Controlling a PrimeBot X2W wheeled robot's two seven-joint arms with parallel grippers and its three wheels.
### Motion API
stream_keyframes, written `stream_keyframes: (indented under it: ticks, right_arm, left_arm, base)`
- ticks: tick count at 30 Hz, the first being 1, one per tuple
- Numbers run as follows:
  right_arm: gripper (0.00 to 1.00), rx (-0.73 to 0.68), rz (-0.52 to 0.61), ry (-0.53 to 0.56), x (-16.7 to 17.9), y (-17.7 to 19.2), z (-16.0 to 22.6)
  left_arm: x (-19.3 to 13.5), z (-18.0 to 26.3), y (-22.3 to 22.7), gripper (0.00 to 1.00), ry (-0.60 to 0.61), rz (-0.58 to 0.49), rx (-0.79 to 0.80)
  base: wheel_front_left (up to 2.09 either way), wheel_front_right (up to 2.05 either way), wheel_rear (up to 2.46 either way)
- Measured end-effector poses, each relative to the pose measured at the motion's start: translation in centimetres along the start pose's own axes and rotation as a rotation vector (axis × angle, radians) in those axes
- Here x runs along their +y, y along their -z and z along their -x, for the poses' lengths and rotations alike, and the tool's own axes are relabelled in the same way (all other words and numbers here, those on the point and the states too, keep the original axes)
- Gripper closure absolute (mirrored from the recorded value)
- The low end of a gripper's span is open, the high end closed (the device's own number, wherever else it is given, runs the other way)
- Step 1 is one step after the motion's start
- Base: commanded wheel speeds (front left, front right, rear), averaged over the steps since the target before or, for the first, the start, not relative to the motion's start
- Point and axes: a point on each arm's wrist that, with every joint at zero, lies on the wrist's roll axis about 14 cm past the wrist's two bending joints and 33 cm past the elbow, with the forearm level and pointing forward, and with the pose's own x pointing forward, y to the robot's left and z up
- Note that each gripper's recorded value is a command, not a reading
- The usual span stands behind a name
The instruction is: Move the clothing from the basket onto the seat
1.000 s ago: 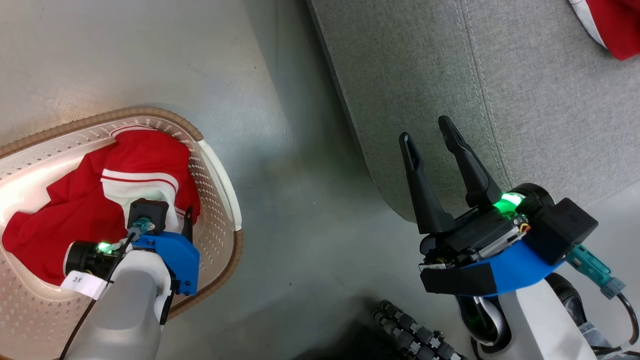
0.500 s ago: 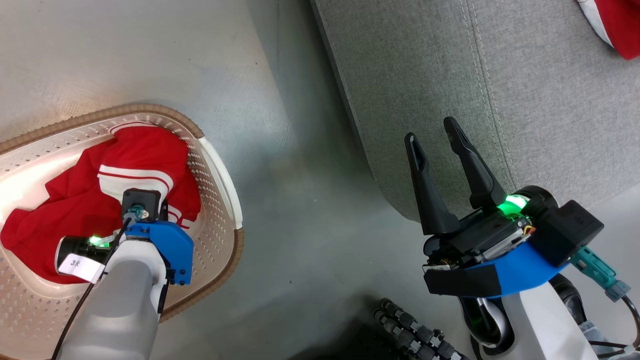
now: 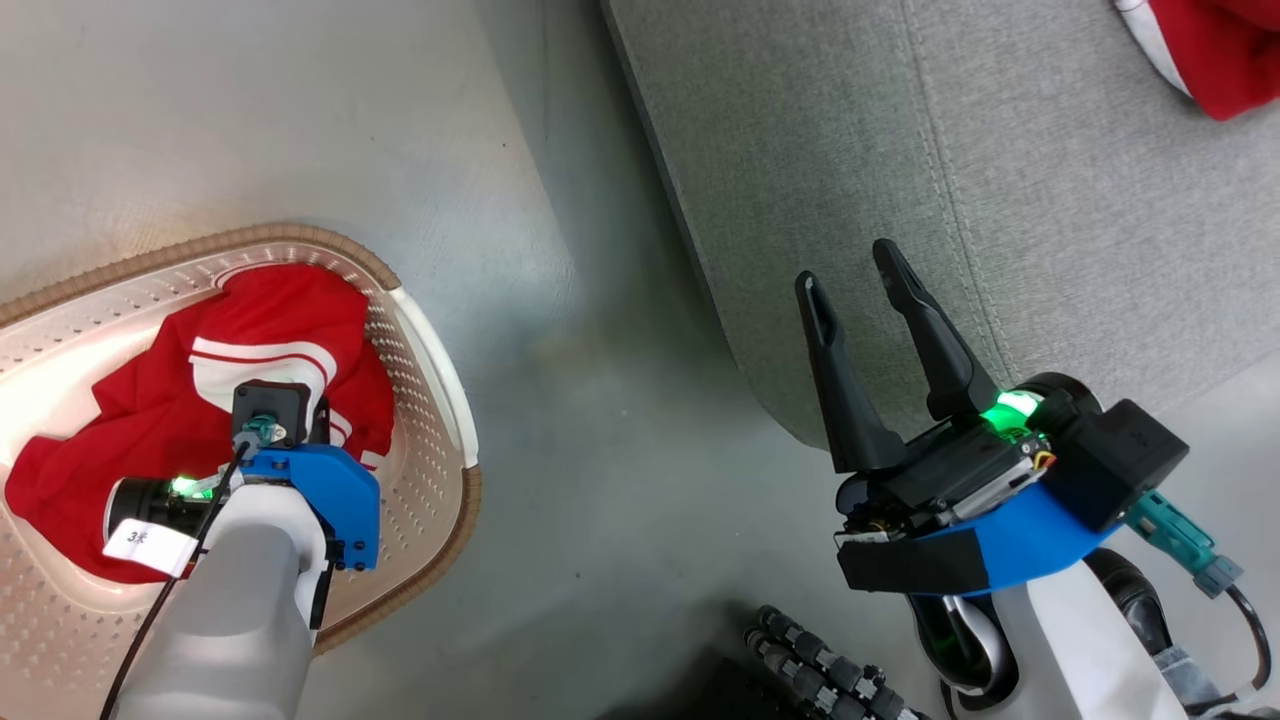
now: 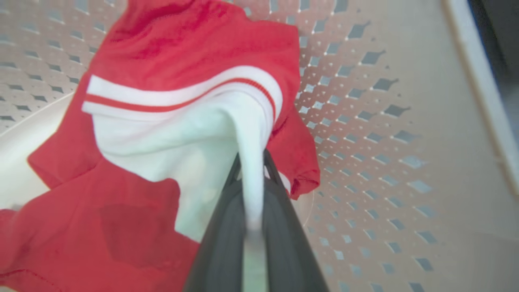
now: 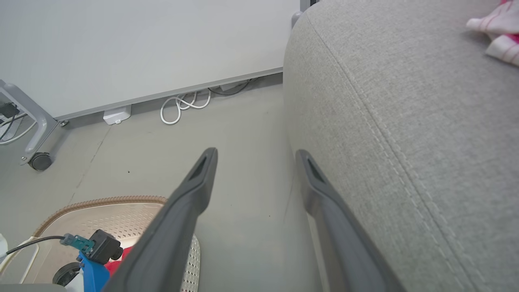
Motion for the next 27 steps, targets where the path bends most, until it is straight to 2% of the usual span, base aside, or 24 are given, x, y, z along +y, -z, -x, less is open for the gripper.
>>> stream_keyframes:
  ticks: [13,25,27]
  right_arm:
    - [0.00,-0.076,0.035,-0.037,1.1,-2.9,0.6]
    - [0.00,-0.126,0.028,-0.108,3.9,-4.8,3.1]
    - [0.00,-0.140,0.025,-0.127,4.6,-5.2,3.8]
  left_arm:
    - [-1.8,4.2,-3.4,1.00,0.021,0.024,-0.116]
    - [-3.0,11.5,-6.9,1.00,0.012,-0.053,-0.274]
    - [-3.5,13.6,-8.2,1.00,0.014,-0.055,-0.343]
  base:
    - [0.00,0.00,0.00]
    - [0.00,0.00,0.00]
    - [0.00,0.00,0.00]
